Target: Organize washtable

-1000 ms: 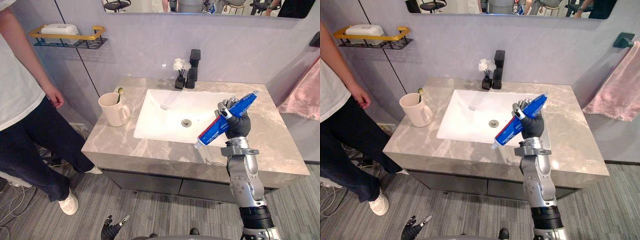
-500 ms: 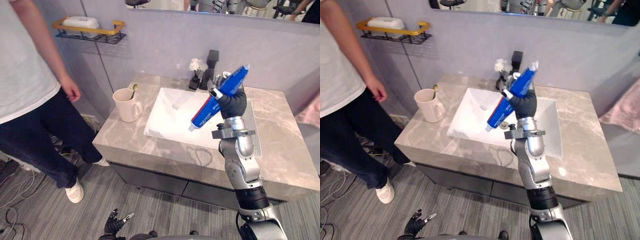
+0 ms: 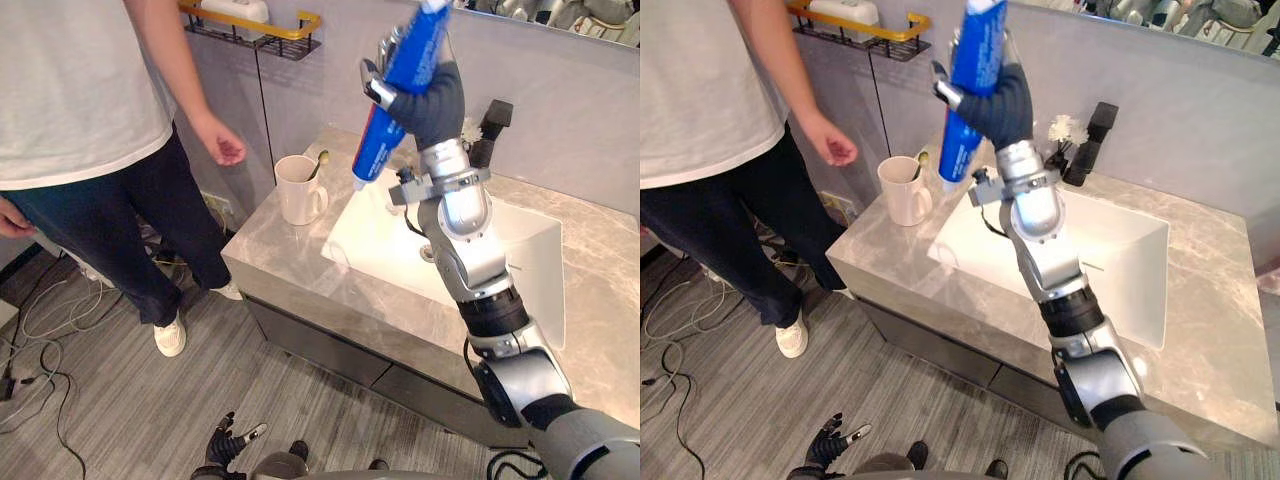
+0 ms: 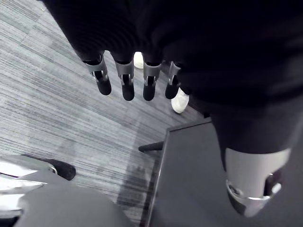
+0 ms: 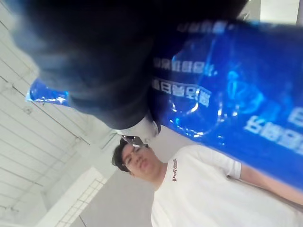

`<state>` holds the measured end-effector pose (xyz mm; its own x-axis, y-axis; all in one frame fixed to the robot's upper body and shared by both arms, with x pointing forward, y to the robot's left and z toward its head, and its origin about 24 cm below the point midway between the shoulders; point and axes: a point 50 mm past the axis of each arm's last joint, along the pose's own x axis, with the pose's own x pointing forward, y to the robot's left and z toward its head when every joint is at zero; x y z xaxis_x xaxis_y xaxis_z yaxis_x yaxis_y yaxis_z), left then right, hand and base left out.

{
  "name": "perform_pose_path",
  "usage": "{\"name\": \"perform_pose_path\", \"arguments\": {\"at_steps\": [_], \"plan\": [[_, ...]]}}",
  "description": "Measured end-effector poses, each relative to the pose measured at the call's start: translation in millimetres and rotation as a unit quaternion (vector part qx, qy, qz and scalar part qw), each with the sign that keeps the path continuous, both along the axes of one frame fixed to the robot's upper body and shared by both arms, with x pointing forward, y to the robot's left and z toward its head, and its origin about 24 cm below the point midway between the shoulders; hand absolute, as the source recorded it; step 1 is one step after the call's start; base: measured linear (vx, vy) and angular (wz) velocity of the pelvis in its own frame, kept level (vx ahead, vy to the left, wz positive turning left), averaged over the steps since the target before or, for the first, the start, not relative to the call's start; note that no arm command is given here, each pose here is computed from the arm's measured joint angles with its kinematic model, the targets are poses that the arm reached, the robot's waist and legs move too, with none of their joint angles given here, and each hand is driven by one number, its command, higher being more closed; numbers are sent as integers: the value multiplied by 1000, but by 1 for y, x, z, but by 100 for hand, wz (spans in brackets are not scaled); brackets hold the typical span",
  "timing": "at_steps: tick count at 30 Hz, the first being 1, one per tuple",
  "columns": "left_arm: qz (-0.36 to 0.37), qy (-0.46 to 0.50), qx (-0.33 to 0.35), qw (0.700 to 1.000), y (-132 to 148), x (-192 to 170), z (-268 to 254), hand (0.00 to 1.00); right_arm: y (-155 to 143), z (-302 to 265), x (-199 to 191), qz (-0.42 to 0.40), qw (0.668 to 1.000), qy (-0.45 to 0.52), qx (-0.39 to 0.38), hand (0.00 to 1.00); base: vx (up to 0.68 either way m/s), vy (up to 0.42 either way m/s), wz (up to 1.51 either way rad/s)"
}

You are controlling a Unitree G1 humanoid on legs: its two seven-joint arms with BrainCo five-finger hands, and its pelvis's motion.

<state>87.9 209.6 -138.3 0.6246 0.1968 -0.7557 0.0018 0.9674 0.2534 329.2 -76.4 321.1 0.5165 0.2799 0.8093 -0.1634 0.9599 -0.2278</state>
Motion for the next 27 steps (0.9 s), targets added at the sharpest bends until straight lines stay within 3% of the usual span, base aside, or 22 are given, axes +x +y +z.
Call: {"name": "perform_pose_path", "arguments": {"at_steps": [9,27], "plan": [[-22,-10,7,1000,0,9,3,0,4,24,26,-70,997,20,4,100,-7,9,11],[-30,-30,24,999,0,20,8,0,11,24,44,-102,992,76,6,100,-4,1,5]]}}
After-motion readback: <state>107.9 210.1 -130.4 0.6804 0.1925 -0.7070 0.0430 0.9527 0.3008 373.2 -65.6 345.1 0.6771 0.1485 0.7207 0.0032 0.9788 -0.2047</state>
